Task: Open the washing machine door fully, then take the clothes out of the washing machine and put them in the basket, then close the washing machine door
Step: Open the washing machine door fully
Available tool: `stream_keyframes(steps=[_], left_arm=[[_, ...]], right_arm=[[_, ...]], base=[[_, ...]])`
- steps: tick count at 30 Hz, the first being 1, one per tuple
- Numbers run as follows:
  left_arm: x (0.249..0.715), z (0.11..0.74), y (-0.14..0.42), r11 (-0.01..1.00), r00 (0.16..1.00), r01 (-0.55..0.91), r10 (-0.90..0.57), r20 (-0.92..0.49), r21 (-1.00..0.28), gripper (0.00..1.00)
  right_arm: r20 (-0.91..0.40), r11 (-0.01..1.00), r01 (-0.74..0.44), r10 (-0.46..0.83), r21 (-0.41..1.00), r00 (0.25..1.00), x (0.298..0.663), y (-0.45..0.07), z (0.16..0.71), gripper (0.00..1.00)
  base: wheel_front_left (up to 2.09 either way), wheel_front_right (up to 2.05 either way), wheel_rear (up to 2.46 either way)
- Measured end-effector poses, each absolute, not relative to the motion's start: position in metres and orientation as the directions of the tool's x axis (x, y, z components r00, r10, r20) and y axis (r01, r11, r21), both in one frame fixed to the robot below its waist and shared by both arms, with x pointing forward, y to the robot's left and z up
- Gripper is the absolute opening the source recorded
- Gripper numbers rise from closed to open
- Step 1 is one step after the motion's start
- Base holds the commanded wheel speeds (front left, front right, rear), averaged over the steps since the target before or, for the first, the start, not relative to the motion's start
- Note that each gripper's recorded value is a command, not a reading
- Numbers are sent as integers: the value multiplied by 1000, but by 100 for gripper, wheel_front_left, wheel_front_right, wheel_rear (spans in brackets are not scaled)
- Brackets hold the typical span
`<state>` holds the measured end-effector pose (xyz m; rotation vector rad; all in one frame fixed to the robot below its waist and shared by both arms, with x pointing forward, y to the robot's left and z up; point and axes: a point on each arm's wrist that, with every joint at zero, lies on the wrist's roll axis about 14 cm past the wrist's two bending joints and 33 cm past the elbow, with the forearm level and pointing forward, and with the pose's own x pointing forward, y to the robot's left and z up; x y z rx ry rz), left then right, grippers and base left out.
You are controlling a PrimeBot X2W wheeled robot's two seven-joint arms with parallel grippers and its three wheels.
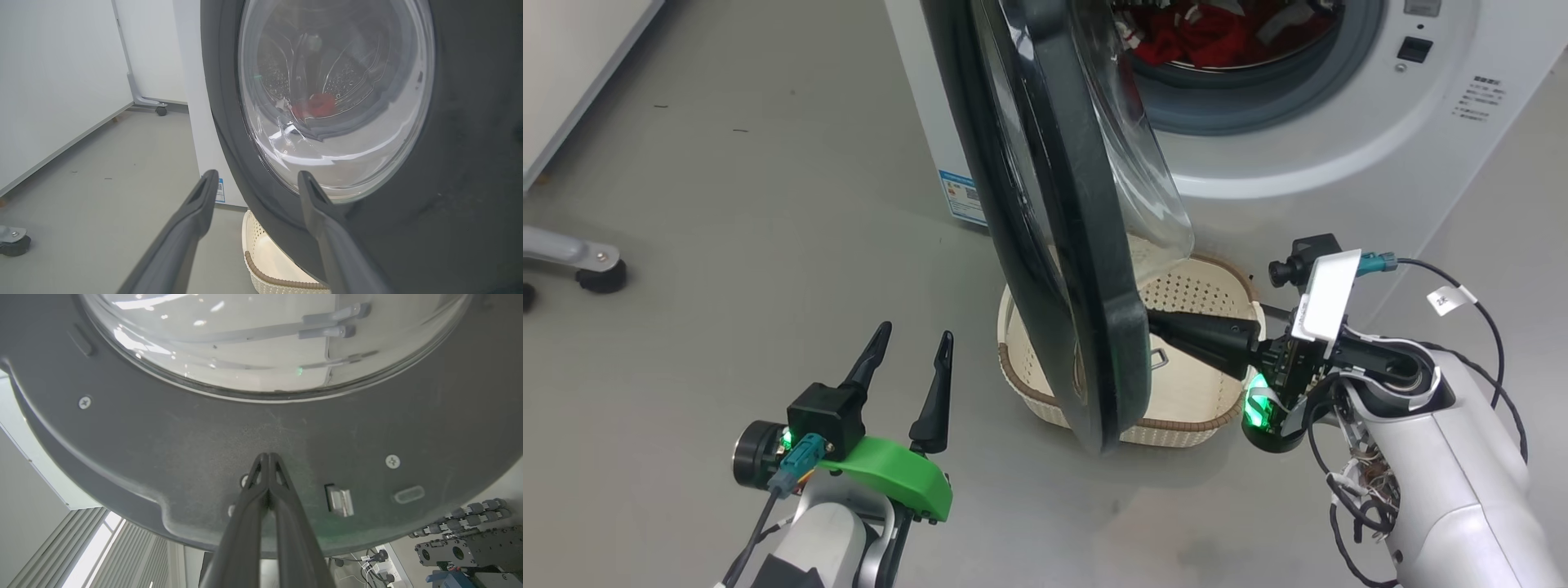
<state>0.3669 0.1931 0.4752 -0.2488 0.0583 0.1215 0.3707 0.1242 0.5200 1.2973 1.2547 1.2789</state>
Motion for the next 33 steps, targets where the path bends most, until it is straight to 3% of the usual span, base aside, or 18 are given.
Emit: stream_keyframes(steps=[24, 33], left_arm=[[337, 480, 221, 941, 975, -224, 214, -67, -254, 100], [335, 481, 222, 939, 973, -229, 221, -63, -256, 100]], right_arm=[[152, -132, 96, 958, 987, -242, 311, 172, 535, 0], [150, -132, 91, 961, 987, -233, 307, 177, 536, 0]], base=[[0, 0, 0], [0, 0, 0]])
